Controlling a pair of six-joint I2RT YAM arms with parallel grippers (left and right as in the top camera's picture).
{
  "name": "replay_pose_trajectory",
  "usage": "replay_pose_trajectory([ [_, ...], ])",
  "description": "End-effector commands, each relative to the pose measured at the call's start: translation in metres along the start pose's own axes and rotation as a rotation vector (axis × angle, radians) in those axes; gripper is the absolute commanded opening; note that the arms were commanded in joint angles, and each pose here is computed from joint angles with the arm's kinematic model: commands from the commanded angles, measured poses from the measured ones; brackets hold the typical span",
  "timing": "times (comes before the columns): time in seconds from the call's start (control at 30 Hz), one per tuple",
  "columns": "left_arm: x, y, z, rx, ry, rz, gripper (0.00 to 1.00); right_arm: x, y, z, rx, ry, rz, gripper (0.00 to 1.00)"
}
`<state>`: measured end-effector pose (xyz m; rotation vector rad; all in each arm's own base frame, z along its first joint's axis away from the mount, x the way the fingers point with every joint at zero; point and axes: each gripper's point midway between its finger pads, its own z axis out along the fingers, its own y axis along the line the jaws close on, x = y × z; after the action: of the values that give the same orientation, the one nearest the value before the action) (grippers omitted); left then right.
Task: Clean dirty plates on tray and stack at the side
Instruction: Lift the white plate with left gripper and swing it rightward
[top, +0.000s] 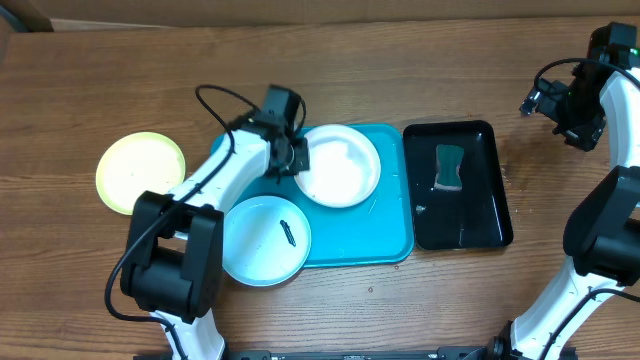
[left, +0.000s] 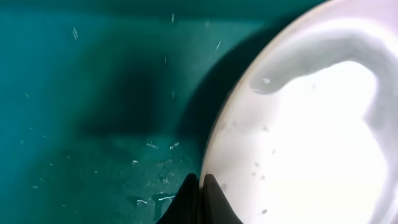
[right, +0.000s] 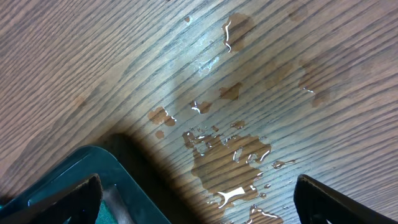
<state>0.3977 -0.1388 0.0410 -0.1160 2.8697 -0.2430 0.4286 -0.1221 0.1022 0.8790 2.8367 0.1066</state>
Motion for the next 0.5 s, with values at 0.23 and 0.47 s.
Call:
replay_pose_trajectory([
  [0.23,-0.059,-0.023,-0.06,0.07,-0.126,0.068,0.04,-0.008,0.003,-0.015,-0.015,-0.045,0.004,1.0],
  [0.47,-0.072,-0.06,-0.086,0.107,-0.186,0.128,0.04,-0.008,0.003,-0.015,-0.015,-0.045,0.004,1.0],
])
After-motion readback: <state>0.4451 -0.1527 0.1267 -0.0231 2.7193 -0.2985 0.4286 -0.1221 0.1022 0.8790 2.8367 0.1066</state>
